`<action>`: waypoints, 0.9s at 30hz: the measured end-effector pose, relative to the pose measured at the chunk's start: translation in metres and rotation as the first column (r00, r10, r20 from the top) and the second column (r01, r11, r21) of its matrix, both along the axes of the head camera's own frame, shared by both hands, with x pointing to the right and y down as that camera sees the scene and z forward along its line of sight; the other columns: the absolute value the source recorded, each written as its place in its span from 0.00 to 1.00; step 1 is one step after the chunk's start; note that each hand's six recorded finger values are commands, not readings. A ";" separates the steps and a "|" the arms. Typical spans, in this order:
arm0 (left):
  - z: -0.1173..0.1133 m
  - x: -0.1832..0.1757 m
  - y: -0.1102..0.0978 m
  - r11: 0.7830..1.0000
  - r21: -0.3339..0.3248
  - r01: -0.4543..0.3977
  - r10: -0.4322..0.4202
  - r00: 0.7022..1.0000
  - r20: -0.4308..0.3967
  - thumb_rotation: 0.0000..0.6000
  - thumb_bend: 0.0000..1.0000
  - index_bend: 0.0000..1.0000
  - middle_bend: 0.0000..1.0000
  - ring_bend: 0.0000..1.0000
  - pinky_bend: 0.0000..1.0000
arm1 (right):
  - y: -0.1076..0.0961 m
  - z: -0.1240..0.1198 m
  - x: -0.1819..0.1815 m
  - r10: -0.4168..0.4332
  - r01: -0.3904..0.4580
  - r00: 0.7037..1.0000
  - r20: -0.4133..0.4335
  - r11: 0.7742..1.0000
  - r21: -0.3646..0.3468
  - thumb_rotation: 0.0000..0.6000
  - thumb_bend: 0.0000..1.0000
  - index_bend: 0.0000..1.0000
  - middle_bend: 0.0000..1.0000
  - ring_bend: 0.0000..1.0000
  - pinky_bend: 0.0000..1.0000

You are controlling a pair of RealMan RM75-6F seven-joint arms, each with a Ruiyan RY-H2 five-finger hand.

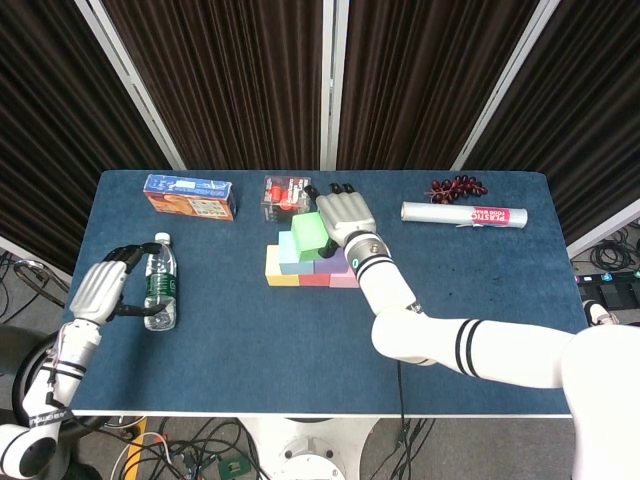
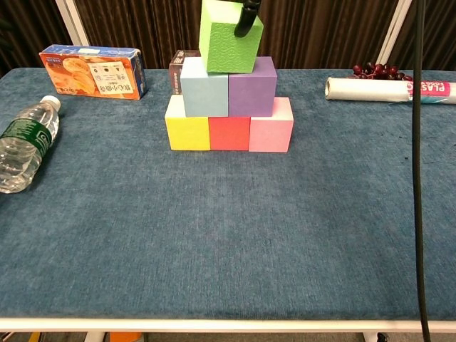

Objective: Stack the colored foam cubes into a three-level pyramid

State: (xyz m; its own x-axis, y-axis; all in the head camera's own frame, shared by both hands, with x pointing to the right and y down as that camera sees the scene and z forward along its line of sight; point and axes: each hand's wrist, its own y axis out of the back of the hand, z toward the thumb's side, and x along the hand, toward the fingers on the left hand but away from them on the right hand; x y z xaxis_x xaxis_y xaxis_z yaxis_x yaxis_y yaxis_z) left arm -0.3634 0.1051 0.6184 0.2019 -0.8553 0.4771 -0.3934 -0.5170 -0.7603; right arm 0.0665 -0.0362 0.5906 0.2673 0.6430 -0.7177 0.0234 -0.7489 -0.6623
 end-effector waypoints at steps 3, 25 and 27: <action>0.000 -0.001 0.000 1.000 0.000 0.001 -0.001 1.000 -0.002 1.00 0.05 0.17 0.21 0.15 0.16 | 0.001 0.000 -0.001 0.002 -0.002 1.000 0.008 1.000 -0.003 1.00 0.11 0.00 0.19 0.00 0.00; -0.001 0.000 0.002 1.000 -0.013 0.003 -0.003 1.000 -0.025 1.00 0.05 0.17 0.20 0.15 0.16 | 0.003 0.008 0.006 -0.059 0.056 0.997 0.058 0.997 0.062 1.00 0.12 0.01 0.25 0.00 0.00; -0.001 0.000 0.002 1.000 -0.017 0.004 -0.005 1.000 -0.029 1.00 0.05 0.17 0.20 0.15 0.16 | 0.003 0.010 0.006 -0.058 0.053 0.996 0.062 0.996 0.069 1.00 0.12 0.06 0.28 0.00 0.00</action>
